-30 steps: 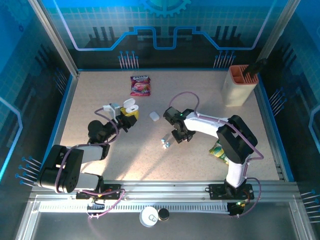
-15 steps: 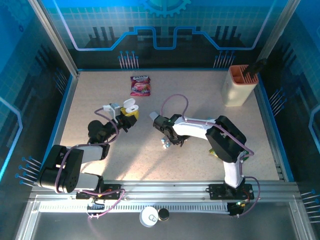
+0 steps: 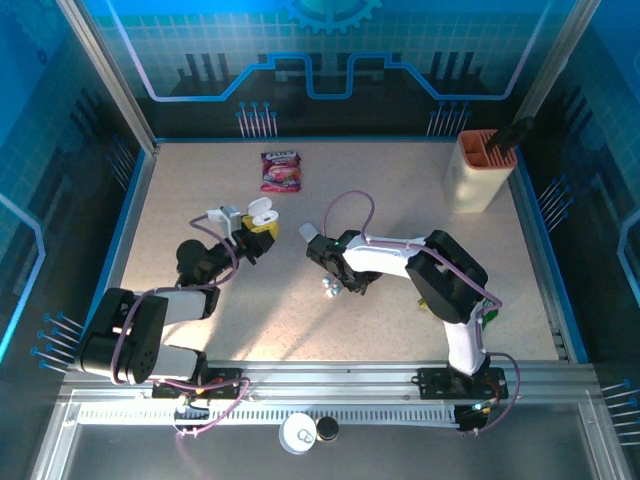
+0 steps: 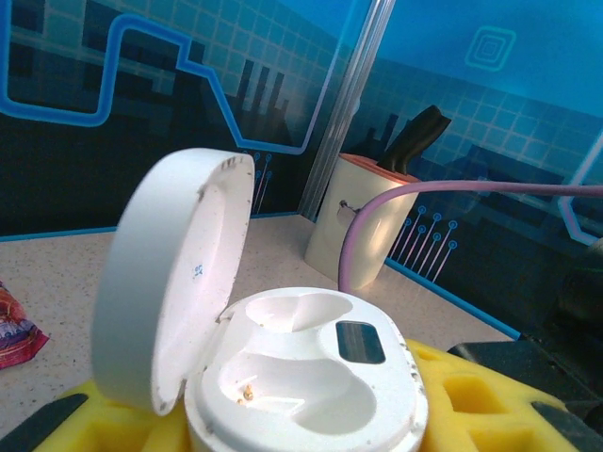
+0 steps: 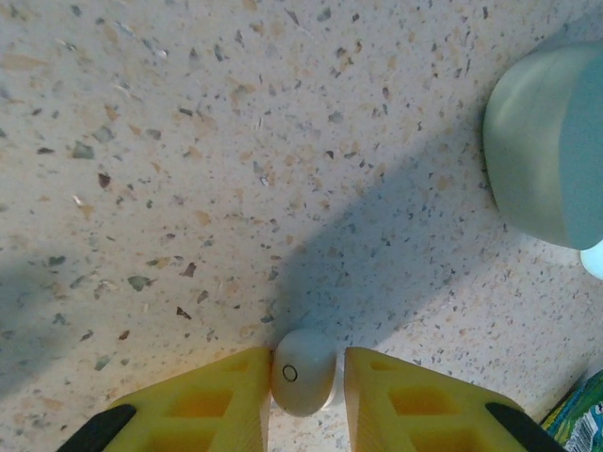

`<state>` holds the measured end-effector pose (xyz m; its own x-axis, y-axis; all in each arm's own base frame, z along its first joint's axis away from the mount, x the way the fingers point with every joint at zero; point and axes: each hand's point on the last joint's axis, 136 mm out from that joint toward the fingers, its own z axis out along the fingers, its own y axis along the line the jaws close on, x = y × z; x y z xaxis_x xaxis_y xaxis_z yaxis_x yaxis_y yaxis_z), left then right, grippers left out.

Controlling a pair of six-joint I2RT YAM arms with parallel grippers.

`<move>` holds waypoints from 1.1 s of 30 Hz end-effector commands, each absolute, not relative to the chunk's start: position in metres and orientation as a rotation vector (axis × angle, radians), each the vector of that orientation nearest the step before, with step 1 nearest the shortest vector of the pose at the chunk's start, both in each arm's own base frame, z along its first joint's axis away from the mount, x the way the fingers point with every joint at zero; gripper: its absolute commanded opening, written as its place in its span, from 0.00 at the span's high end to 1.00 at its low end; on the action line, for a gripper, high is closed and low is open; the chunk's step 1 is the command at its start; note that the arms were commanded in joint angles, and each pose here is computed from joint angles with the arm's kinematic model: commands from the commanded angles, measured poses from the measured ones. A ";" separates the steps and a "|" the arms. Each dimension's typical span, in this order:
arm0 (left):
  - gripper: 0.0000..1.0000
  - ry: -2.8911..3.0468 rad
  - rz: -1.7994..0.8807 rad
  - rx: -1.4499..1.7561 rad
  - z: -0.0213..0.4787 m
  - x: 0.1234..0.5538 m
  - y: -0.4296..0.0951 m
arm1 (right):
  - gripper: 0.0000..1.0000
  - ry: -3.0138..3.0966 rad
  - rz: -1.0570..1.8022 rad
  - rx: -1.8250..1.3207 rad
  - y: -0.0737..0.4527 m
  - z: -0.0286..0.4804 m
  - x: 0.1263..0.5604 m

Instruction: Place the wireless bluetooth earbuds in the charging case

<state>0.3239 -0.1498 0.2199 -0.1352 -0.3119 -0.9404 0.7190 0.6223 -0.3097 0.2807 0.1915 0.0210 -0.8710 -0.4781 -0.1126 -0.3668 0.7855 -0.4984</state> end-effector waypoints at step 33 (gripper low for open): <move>0.79 1.330 -1.047 0.723 0.222 0.292 -0.241 | 0.80 2.552 0.572 -0.332 0.228 0.171 0.277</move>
<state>0.2942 -0.2300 0.2093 -0.1619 -0.1991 -0.9665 0.8787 0.4167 -0.2330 0.2843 0.2094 0.1405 -0.8701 -0.1267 -0.4763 -0.2542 0.9433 0.2134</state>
